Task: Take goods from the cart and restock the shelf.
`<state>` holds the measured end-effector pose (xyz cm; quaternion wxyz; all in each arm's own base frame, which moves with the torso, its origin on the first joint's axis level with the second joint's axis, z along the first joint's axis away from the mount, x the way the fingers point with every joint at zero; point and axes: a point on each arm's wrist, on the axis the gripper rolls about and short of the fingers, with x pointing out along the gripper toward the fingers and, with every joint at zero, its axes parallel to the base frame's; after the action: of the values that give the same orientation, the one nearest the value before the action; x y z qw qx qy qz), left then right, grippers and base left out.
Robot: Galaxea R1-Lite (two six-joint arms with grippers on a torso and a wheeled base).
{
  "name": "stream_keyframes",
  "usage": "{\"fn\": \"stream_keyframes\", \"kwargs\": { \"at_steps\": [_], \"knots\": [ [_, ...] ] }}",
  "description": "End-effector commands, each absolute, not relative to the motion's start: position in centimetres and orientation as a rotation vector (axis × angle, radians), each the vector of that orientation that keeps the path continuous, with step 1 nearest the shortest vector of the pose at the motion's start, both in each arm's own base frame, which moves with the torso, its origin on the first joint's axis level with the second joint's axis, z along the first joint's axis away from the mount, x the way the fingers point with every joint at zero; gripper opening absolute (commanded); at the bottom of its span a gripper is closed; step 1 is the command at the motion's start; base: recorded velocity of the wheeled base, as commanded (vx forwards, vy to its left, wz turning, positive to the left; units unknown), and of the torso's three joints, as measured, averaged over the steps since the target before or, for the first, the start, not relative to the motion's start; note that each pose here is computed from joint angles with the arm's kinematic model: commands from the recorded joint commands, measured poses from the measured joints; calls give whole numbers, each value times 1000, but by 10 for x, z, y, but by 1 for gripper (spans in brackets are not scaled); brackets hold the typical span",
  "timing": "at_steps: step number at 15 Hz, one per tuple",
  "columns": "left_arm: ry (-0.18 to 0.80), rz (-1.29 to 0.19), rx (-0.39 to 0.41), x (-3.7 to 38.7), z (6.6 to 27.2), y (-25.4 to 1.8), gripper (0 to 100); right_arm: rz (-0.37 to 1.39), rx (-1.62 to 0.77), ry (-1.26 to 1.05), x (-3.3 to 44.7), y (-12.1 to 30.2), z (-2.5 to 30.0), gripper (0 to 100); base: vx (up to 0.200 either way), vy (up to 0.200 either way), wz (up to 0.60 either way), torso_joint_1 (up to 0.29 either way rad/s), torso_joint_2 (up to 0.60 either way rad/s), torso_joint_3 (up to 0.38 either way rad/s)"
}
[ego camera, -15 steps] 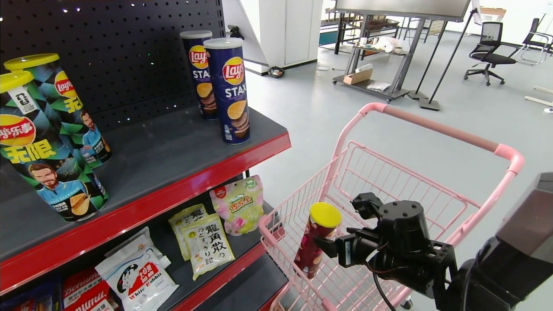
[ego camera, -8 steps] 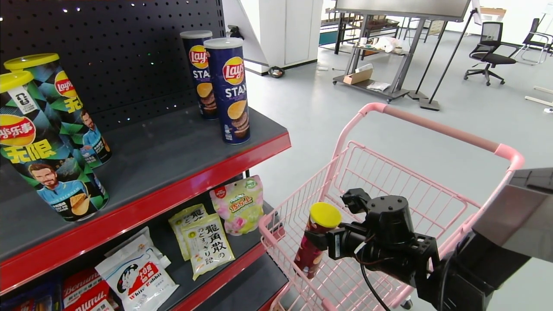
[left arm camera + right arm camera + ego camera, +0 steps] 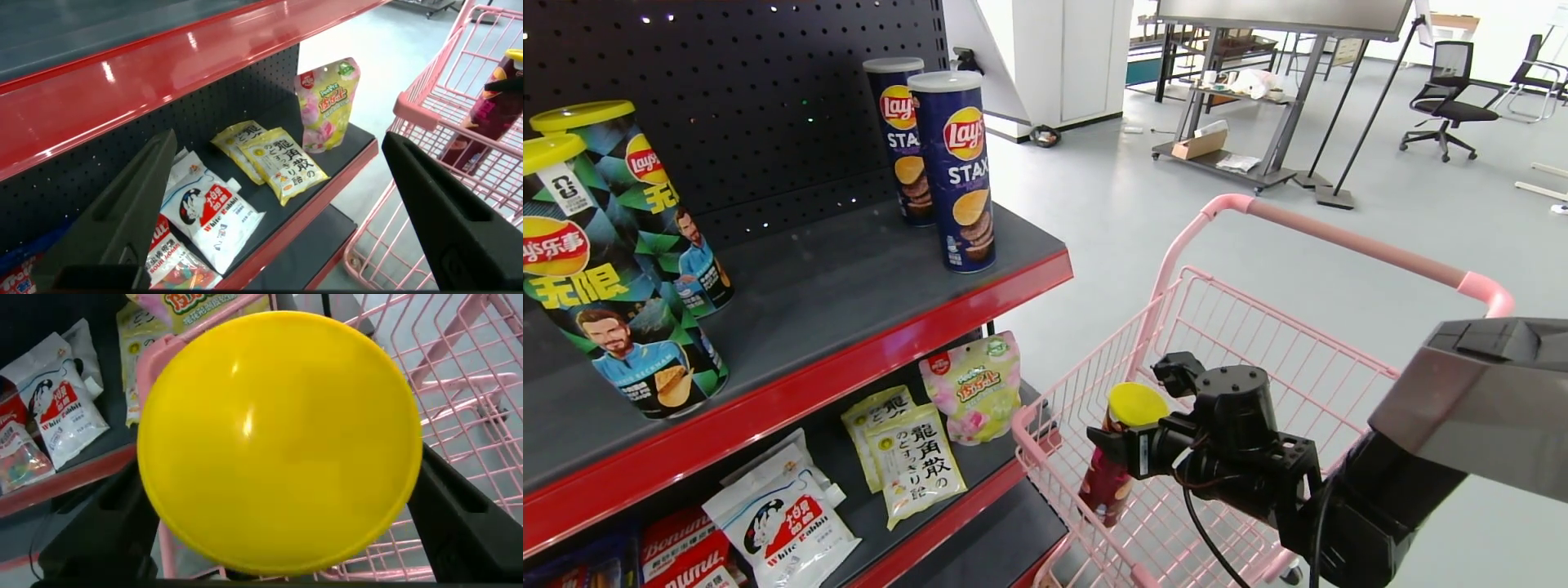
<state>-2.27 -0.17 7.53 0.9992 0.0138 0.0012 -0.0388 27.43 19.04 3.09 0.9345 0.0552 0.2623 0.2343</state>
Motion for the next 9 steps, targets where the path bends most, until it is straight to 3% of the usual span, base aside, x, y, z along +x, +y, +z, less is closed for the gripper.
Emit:
{"fn": "stream_keyframes", "kwargs": {
  "at_steps": [1, 3, 4, 9],
  "knots": [
    [2, -78, 27, -23, 75, -2, 100, 479, 110, 543, 276, 192, 27, 100, 0, 0, 0, 0, 0, 0],
    [2, -78, 27, -23, 75, -2, 100, 472, 120, 544, 280, 195, 24, 100, 0, 0, 0, 0, 0, 0],
    [2, -78, 27, -23, 75, -2, 100, 469, 125, 544, 281, 196, 23, 0, 0, 0, 0, 0, 0, 0],
    [1, -80, 41, -23, 75, -2, 100, 480, 123, 540, 271, 200, 29, 0, 0, 0, 0, 0, 0, 0]
  ]
}}
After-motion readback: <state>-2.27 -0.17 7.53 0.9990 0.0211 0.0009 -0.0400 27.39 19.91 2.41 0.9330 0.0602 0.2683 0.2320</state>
